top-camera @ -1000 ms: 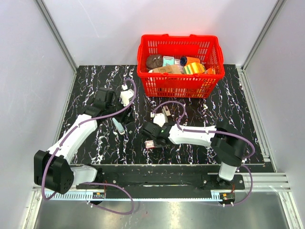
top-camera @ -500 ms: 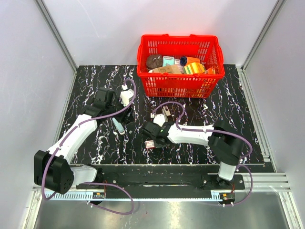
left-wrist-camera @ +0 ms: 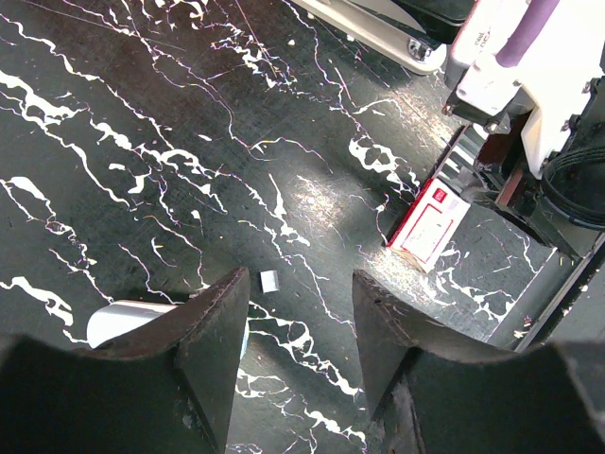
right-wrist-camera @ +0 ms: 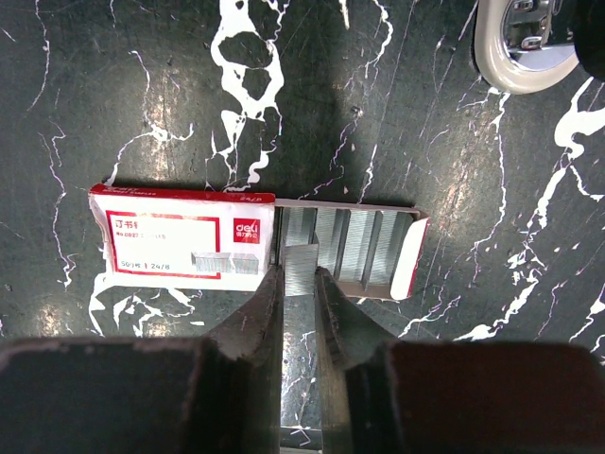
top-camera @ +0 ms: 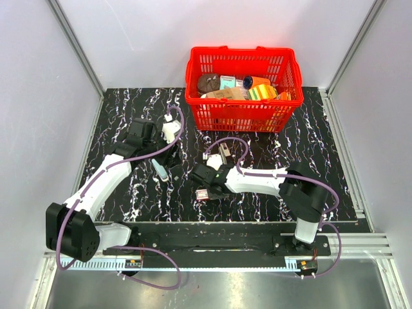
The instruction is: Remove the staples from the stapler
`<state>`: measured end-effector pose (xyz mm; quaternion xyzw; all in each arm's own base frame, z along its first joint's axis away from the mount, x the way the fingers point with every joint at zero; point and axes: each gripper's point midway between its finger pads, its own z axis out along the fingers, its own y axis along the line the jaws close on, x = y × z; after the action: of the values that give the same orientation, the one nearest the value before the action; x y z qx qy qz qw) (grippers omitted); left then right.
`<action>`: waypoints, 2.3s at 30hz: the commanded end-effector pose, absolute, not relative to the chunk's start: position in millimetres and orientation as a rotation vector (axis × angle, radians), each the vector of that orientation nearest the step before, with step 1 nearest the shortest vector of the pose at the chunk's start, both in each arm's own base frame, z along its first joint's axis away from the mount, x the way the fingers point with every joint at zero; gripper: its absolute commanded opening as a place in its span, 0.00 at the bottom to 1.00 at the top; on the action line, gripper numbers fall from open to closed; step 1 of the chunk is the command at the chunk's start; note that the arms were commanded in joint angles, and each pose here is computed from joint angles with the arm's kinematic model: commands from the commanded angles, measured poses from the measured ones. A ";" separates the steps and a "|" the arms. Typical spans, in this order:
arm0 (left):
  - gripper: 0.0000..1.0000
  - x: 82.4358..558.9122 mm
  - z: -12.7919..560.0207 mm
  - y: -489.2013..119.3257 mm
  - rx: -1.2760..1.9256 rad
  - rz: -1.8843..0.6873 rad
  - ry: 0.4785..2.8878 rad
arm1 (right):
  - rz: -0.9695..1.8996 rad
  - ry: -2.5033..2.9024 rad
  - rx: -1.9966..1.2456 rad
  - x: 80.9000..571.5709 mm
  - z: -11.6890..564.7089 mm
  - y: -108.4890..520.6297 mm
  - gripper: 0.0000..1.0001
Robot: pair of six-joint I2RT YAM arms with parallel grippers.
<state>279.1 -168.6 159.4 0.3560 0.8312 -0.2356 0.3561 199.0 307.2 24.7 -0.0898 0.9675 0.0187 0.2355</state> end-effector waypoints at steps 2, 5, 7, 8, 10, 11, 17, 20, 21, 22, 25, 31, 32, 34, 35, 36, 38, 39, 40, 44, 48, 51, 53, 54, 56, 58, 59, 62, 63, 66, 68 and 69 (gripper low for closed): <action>0.52 280.8 174.4 -169.0 0.916 -0.601 2.092 | 0.068 2.643 -0.231 205.2 32.4 312.6 0.17; 0.52 281.1 175.6 -169.9 0.916 -0.605 2.091 | 0.069 2.642 -0.237 205.0 32.4 313.1 0.19; 0.52 281.7 175.6 -169.9 0.916 -0.603 2.093 | 0.070 2.641 -0.234 205.5 33.0 312.9 0.23; 0.52 281.2 175.4 -170.0 0.916 -0.605 2.094 | 0.072 2.643 -0.232 205.2 32.9 313.1 0.24; 0.52 281.3 175.0 -170.1 0.915 -0.607 2.097 | 0.069 2.641 -0.230 205.5 32.6 312.4 0.27; 0.52 281.3 174.2 -169.8 0.916 -0.605 2.100 | 0.070 2.640 -0.234 205.2 32.7 313.0 0.29; 0.52 280.7 175.6 -170.5 0.922 -0.607 2.095 | 0.071 2.636 -0.230 205.8 34.1 312.0 0.33; 0.52 280.7 174.4 -170.2 0.923 -0.605 2.097 | 0.084 2.632 -0.227 205.5 36.1 311.9 0.33; 0.52 280.8 173.7 -169.7 0.929 -0.601 2.096 | 0.092 2.627 -0.225 205.4 37.0 311.8 0.33; 0.52 281.1 172.8 -169.3 0.936 -0.593 2.096 | 0.107 2.620 -0.227 205.6 39.8 312.4 0.32; 0.51 281.4 162.5 -167.4 1.008 -0.527 2.098 | 0.184 2.582 -0.237 205.3 58.0 313.9 0.32; 0.49 277.3 121.6 -159.7 1.228 -0.332 2.127 | 0.348 2.447 -0.250 208.2 116.7 313.8 0.31; 0.49 276.2 114.6 -158.5 1.250 -0.310 2.141 | 0.368 2.414 -0.248 209.9 126.1 312.2 0.31; 0.49 273.9 102.1 -157.5 1.277 -0.289 2.173 | 0.380 2.359 -0.225 214.1 138.0 301.9 0.31; 0.49 272.0 94.5 -157.7 1.288 -0.289 2.197 | 0.373 2.348 -0.215 215.6 136.3 294.4 0.30; 0.49 270.9 88.4 -157.4 1.292 -0.283 2.218 | 0.364 2.344 -0.200 217.8 134.1 285.7 0.30; 0.49 270.4 80.0 -158.8 1.288 -0.269 2.245 | 0.348 2.353 -0.167 220.3 126.6 271.0 0.30; 0.49 270.6 76.6 -159.2 1.286 -0.252 2.258 | 0.339 2.358 -0.162 219.6 121.3 265.7 0.30; 0.49 269.6 72.5 -158.7 1.291 -0.235 2.269 | 0.338 2.360 -0.158 218.3 118.0 262.3 0.30; 0.50 269.9 60.7 -157.8 1.250 -0.175 2.322 | 0.374 2.366 -0.139 212.0 104.2 258.7 0.30; 0.51 266.5 46.4 -161.0 1.291 -0.146 2.338 | 0.388 2.370 -0.136 211.1 101.5 258.5 0.30; 0.51 270.9 40.0 -162.7 1.279 -0.134 2.366 | 0.393 2.376 -0.139 211.0 99.8 259.3 0.30; 0.51 275.6 37.9 -163.4 1.253 -0.119 2.390 | 0.395 2.376 -0.138 210.9 99.7 258.7 0.30; 0.51 277.5 36.2 -163.6 1.239 -0.112 2.403 | 0.394 2.374 -0.136 211.4 99.7 257.7 0.30; 0.51 280.9 33.2 -163.8 1.213 -0.103 2.428 | 0.404 2.371 -0.130 211.5 100.5 257.4 0.30; 0.51 283.6 31.2 -165.0 1.194 -0.095 2.444 | 0.413 2.370 -0.134 211.1 100.6 257.2 0.30; 0.51 285.1 30.2 -164.9 1.188 -0.087 2.450 | 0.415 2.369 -0.128 211.1 99.9 256.4 0.30; 0.51 288.4 31.3 -168.6 1.175 -0.099 2.452 | 0.425 2.367 -0.122 211.7 100.6 255.6 0.30; 0.51 289.1 32.1 -170.0 1.167 -0.106 2.453 | 0.425 2.367 -0.122 212.1 99.9 255.6 0.30; 0.51 289.7 34.1 -171.9 1.162 -0.116 2.452 | 0.429 2.371 -0.124 211.8 99.3 255.7 0.30; 0.51 287.8 34.0 -172.9 1.166 -0.130 2.453 | 0.428 2.375 -0.127 211.8 98.3 255.6 0.30; 0.51 286.3 33.4 -173.6 1.169 -0.140 2.455 | 0.432 2.371 -0.122 212.5 99.2 255.9 0.29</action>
<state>273.7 -164.6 22.7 0.4298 0.8829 -0.0455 0.1835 205.3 250.5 86.5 -0.0564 0.9281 0.1436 0.3389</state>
